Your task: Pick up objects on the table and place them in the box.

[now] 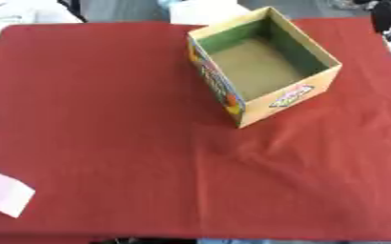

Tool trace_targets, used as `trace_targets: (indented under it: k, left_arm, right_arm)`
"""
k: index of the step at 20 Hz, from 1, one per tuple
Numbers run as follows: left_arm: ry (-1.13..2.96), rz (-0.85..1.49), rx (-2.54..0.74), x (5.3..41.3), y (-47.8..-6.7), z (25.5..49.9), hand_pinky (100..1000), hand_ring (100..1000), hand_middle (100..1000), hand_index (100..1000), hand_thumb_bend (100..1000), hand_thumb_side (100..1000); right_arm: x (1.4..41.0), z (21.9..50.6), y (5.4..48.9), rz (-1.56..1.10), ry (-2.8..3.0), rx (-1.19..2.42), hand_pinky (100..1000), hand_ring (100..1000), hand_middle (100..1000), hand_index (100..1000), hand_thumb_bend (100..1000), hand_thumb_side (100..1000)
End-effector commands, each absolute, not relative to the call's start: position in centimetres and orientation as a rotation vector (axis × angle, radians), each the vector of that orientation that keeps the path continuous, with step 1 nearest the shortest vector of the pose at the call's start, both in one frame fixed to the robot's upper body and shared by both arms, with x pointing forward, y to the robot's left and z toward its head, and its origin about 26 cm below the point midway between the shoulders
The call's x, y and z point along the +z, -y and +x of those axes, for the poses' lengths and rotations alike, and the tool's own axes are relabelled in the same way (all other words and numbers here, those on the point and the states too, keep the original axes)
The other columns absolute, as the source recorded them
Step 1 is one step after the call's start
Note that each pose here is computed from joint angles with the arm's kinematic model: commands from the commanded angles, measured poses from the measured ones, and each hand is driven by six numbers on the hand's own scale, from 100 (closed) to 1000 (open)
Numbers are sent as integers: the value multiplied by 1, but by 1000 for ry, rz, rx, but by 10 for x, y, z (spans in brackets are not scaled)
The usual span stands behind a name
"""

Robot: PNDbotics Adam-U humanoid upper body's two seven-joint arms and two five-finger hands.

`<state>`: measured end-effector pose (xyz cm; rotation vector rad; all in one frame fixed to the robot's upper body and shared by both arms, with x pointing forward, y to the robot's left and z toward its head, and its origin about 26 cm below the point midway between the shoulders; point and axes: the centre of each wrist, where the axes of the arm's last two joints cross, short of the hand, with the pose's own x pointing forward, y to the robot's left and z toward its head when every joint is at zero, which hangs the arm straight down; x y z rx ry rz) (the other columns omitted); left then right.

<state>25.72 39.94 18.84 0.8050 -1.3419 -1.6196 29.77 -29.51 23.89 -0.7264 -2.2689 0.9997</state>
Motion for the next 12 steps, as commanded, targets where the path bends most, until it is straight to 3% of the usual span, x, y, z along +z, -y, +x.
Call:
trace_targets:
  k: [1, 2, 7, 12]
  left_arm:
    - [1282, 796, -1683, 199, -403, 259, 895, 881, 891, 934, 576, 396]
    - [1269, 785, -1694, 199, -403, 259, 900, 888, 896, 938, 520, 317]
    - [1206, 739, -1754, 202, -401, 261, 915, 895, 908, 958, 442, 196]
    - [1133, 707, -1819, 202, -402, 262, 927, 909, 919, 965, 491, 212]
  right_arm:
    - [249, 295, 297, -765, 2280, 1030, 849, 772, 744, 823, 100, 998]
    - [249, 295, 297, -764, 2279, 1031, 849, 772, 744, 823, 100, 998]
    - [249, 295, 297, -763, 2277, 1031, 848, 771, 742, 821, 100, 997]
    - [249, 295, 298, -765, 2273, 1033, 847, 770, 742, 820, 100, 994]
